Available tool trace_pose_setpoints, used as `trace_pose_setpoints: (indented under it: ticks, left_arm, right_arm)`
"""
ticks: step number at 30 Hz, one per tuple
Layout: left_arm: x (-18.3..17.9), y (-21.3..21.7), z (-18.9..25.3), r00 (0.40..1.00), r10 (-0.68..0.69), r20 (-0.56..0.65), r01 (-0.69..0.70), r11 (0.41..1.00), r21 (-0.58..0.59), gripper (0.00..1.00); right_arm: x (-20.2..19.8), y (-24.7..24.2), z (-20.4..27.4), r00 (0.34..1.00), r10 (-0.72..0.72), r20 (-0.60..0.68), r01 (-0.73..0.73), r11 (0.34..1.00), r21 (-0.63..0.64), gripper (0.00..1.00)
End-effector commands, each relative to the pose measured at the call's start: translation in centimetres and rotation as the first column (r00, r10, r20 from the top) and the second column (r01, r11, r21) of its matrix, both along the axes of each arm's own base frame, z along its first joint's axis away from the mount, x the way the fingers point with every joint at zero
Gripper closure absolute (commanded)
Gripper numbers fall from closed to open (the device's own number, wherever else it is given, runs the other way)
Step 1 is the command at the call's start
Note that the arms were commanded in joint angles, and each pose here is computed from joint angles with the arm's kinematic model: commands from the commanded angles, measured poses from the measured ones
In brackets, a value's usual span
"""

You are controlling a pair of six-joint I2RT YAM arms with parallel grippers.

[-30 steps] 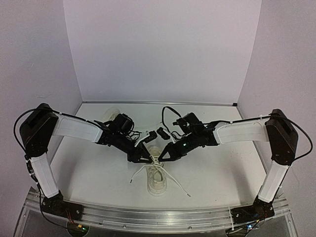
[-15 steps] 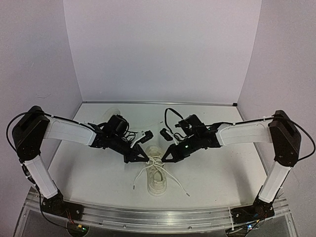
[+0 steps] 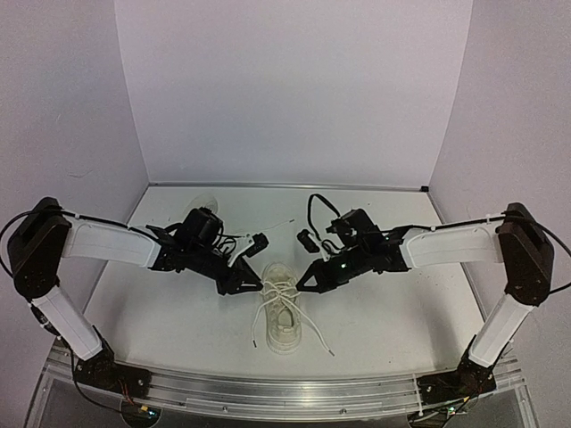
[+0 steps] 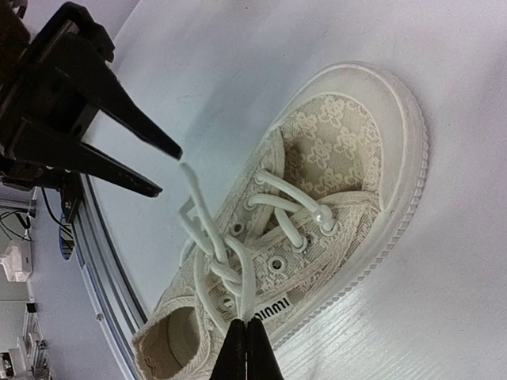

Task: Tie the shoes

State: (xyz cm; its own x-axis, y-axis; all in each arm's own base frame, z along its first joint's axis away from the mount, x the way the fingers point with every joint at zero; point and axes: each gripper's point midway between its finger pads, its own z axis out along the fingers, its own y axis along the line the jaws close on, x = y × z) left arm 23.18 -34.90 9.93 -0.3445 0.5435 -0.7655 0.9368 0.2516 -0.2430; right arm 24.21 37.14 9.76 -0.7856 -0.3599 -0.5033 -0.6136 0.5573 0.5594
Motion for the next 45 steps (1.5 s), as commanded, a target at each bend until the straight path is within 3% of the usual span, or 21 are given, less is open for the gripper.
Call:
trace_pose_setpoints:
  ticks: [1,5,8,17,26,36,45]
  left_arm:
    - [0.9,-0.1,6.3,0.972,0.052,0.228,-0.029,0.994,-0.106,0.71]
    - [-0.1,-0.2,8.7,0.925,0.038,0.378,0.005,0.994,-0.111,0.67]
    - [-1.2,-0.9,8.5,0.881,-0.026,0.472,0.057,0.997,-0.053,0.66]
    - [-3.2,-3.6,6.4,0.77,-0.22,0.598,0.196,0.975,0.106,0.69]
    - [-4.8,-5.1,3.2,0.733,-0.376,0.567,0.278,0.926,0.255,0.7]
    - [-4.0,-5.8,1.4,0.724,-0.401,0.562,0.257,0.912,0.319,0.72]
    - [-3.1,-5.8,0.9,0.719,-0.389,0.576,0.22,0.914,0.342,0.86]
  right_arm:
    - [0.0,0.8,0.5,1.0,0.014,-0.01,-0.013,0.998,0.058,1.0]
    - [0.1,0.9,0.5,1.0,0.013,-0.012,-0.013,0.998,0.062,1.0]
    - [0.1,1.0,0.4,1.0,0.011,-0.018,-0.01,0.998,0.059,1.0]
    - [0.1,1.1,-0.1,0.999,0.009,-0.035,-0.007,0.998,0.055,1.0]
    - [0.2,1.3,-0.3,0.999,0.017,-0.043,-0.015,0.998,0.055,1.0]
    - [0.3,1.5,-0.3,0.999,0.021,-0.043,-0.019,0.998,0.059,1.0]
    - [0.3,1.6,-0.3,0.999,0.024,-0.045,-0.021,0.998,0.061,1.0]
